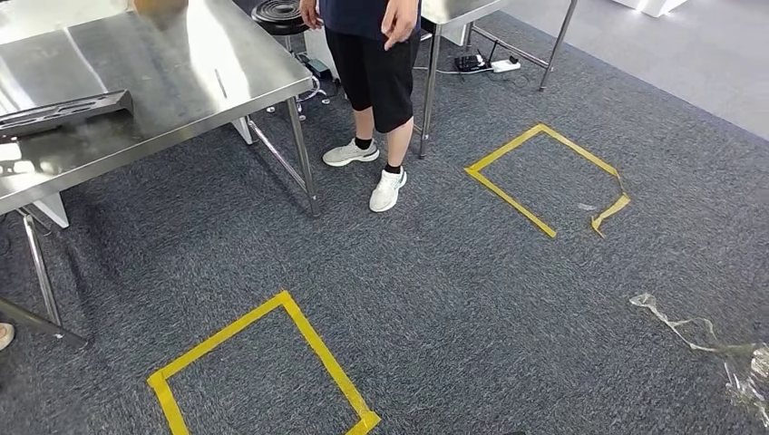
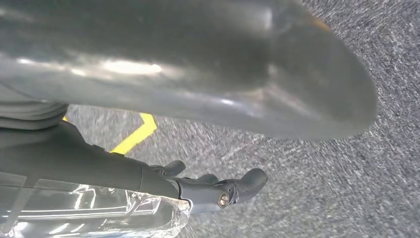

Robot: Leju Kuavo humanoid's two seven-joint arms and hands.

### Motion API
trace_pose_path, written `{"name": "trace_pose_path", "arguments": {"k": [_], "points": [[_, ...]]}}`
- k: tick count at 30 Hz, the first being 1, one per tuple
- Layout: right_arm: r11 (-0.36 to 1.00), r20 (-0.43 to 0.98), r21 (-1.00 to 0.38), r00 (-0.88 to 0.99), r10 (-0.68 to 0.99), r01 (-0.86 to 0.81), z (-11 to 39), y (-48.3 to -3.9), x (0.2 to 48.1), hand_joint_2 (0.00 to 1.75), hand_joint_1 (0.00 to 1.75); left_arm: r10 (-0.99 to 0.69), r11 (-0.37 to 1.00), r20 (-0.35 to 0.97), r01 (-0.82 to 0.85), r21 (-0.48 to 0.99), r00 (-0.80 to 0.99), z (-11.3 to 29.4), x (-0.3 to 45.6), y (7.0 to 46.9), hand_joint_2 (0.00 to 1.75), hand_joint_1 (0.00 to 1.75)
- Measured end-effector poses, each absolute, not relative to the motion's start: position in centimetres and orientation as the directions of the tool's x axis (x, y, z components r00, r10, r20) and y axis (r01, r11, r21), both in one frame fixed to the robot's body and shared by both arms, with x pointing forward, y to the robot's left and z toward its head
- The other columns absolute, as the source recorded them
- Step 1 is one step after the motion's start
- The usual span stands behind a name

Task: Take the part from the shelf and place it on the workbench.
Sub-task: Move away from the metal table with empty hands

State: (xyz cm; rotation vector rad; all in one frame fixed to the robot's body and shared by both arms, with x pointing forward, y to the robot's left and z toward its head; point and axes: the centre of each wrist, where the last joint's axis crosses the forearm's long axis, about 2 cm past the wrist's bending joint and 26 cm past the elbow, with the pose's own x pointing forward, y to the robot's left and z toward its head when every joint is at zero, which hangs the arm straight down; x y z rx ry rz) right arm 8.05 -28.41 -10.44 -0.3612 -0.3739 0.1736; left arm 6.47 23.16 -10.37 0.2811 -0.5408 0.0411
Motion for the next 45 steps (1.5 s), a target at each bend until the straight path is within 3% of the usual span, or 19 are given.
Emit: {"name": "trace_pose_path", "arguments": {"k": [45], "points": [[0.918,0.330,-0.385,0.914,0.236,-0.098,-10.3,-28.4,8.5,0.00,0.00,0.000,0.955,0.507,-0.151,0.256,0.862,-10.5,5.8,23.5,0.00,0.00]]}}
